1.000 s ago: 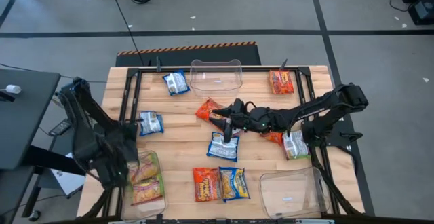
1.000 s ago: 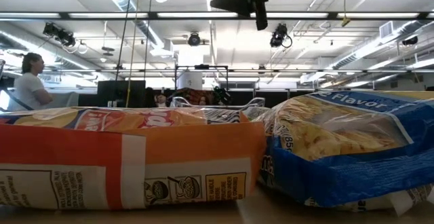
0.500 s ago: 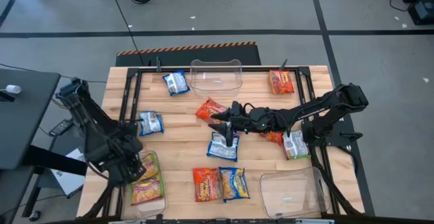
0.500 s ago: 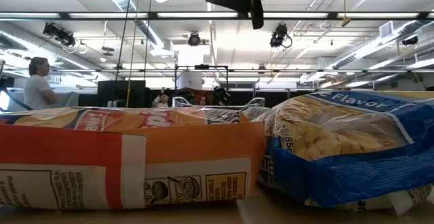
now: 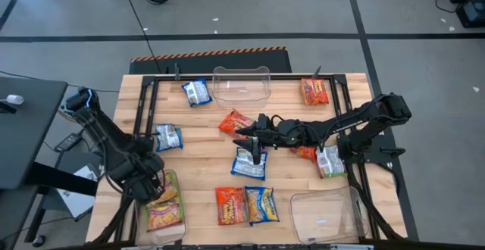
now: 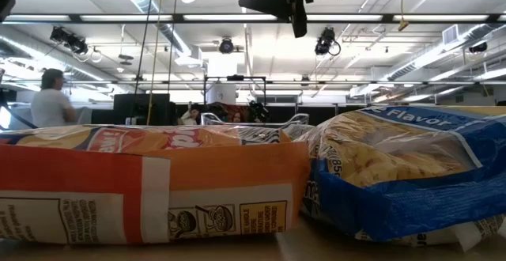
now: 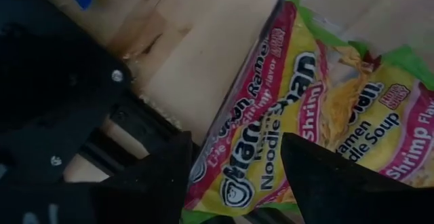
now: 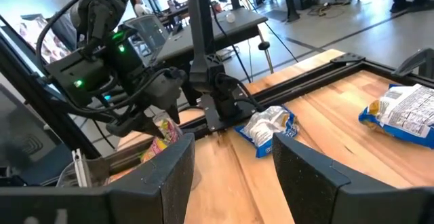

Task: Sort Maruchan noodles
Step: Put the green noodle pack into the bottom left transparent bin

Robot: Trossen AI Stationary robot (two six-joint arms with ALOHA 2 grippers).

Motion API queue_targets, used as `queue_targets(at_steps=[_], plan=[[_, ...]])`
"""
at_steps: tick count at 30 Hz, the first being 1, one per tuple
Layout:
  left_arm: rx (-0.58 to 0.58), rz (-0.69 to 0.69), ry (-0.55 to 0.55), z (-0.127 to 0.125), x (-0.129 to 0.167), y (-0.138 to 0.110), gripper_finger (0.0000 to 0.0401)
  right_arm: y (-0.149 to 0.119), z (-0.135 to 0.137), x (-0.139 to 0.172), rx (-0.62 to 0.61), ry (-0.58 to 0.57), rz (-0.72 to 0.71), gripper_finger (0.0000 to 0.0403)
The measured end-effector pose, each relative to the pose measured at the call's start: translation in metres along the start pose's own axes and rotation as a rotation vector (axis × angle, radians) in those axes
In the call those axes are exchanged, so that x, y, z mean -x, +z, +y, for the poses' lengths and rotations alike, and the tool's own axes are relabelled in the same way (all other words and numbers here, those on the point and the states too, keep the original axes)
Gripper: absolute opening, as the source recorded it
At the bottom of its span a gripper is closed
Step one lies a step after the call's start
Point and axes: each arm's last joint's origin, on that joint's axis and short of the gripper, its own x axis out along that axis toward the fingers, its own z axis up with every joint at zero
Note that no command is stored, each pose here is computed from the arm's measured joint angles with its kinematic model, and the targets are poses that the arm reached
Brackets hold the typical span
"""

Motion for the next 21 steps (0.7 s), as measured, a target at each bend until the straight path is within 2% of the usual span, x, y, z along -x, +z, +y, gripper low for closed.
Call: queue_targets(at_steps=[5, 10, 13, 17, 21], plan=[[0.028, 0.047, 0.002, -0.002, 0.018, -0.001, 0.0204, 0.0, 0.0, 0.0, -0.008, -0.001, 0.003, 0.0204], [0.033, 0.045, -0.069, -0.009, 0.046, -0.001, 0.0191, -0.001, 0.0, 0.0, -0.009, -0.003, 0.008, 0.0204], [0.016, 0.0, -0.071, -0.009, 0.045, -0.001, 0.019, -0.002, -0.001, 0.0, -0.007, -0.01, 0.014, 0.0204], [-0.02, -0.02, 0.016, -0.001, 0.035, 0.002, 0.0189, -0.002, -0.001, 0.0, -0.005, -0.017, 0.016, 0.0204], [-0.068, -0.065, 0.026, 0.0, 0.025, 0.007, 0.0189, -0.002, -0.001, 0.0, -0.004, -0.019, 0.021, 0.0204]])
